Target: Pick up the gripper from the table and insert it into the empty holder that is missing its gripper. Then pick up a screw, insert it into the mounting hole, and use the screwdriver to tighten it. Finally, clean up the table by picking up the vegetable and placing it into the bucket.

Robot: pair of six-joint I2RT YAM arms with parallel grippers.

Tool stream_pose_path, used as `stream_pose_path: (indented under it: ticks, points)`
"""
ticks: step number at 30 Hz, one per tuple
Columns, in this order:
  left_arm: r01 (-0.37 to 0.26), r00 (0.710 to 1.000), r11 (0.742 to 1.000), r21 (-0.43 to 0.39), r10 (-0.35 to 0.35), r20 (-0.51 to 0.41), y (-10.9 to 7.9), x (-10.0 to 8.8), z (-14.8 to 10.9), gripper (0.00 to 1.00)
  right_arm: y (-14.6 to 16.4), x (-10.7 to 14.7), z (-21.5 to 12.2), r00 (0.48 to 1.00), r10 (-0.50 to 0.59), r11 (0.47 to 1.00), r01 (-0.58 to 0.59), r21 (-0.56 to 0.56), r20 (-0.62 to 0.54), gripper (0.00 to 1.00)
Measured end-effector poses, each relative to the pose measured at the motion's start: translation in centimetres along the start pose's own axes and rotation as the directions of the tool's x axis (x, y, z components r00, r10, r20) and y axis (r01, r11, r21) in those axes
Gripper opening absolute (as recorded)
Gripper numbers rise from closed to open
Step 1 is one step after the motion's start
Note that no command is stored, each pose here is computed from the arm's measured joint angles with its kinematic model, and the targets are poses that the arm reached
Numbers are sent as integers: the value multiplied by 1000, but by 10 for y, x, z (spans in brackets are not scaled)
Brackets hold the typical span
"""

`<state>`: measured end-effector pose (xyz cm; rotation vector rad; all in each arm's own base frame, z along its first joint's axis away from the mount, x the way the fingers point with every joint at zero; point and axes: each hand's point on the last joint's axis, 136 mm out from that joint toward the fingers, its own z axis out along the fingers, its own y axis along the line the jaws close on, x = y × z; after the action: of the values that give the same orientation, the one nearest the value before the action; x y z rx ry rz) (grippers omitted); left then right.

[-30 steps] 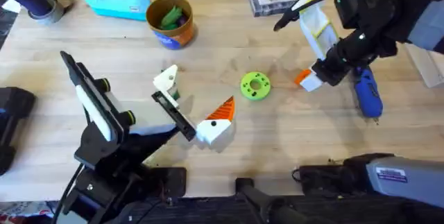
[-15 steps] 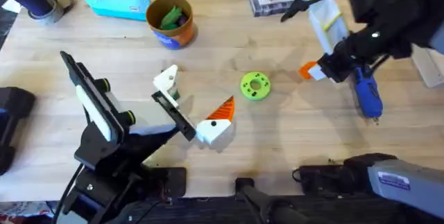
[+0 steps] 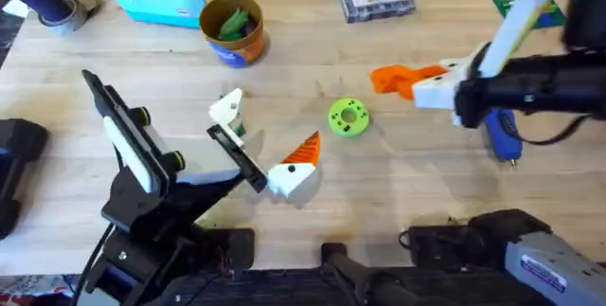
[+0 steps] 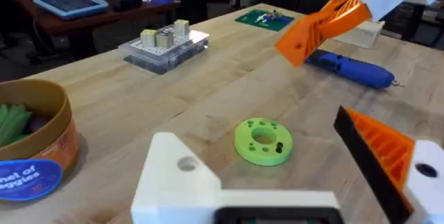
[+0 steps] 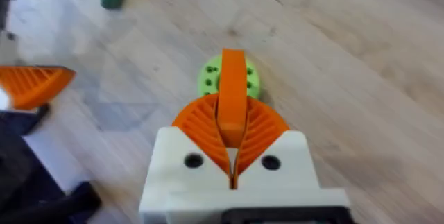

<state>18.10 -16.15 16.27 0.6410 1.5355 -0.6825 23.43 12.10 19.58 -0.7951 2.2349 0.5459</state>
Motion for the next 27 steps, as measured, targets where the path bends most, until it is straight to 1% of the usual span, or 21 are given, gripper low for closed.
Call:
stream_pose_path:
  ticks: [2, 3, 5, 7, 9, 10, 14, 17, 21, 23, 27]
  points:
    - [0, 1000, 1000, 0, 0, 0, 0, 0, 0, 990, 6, -4, 19, 995, 86, 992, -80, -98, 59, 9]
    - [0, 1000, 1000, 0, 0, 0, 0, 0, 0, 990, 9, -5, 25, 989, 136, 982, -125, -140, 66, 9]
    - [0, 1000, 1000, 0, 0, 0, 0, 0, 0, 990, 13, -8, 39, 964, 257, 945, -235, -227, 71, 9]
    - [0, 1000, 1000, 0, 0, 0, 0, 0, 0, 990, 18, -8, 49, 926, 375, 886, -350, -303, 27, 9]
    - [0, 1000, 1000, 0, 0, 0, 0, 0, 0, 990, 25, -11, 58, 894, 448, 828, -424, -366, -22, 9]
    - [0, 1000, 1000, 0, 0, 0, 0, 0, 0, 990, 40, -15, 72, 856, 506, 739, -494, -458, -106, 9]
    - [0, 1000, 1000, 1, 0, 0, 0, 0, 0, 990, 63, -19, 88, 832, 513, 630, -531, -566, -210, 9]
    - [0, 1000, 1000, 1, 0, 0, 0, 0, 0, 990, 78, -23, 97, 817, 503, 536, -551, -640, -283, 9]
    - [0, 1000, 1000, 3, 0, 0, 0, 0, 0, 990, 94, -30, 103, 802, 479, 427, -568, -704, -357, 9]
    - [0, 1000, 1000, 7, 0, 0, -1, 0, 0, 990, 101, -33, 104, 794, 464, 383, -580, -719, -393, 9]
    - [5, 1000, 1000, 12, -5, 1, -2, 0, 0, 990, 113, -34, 103, 764, 441, 318, -623, -714, -470, 9]
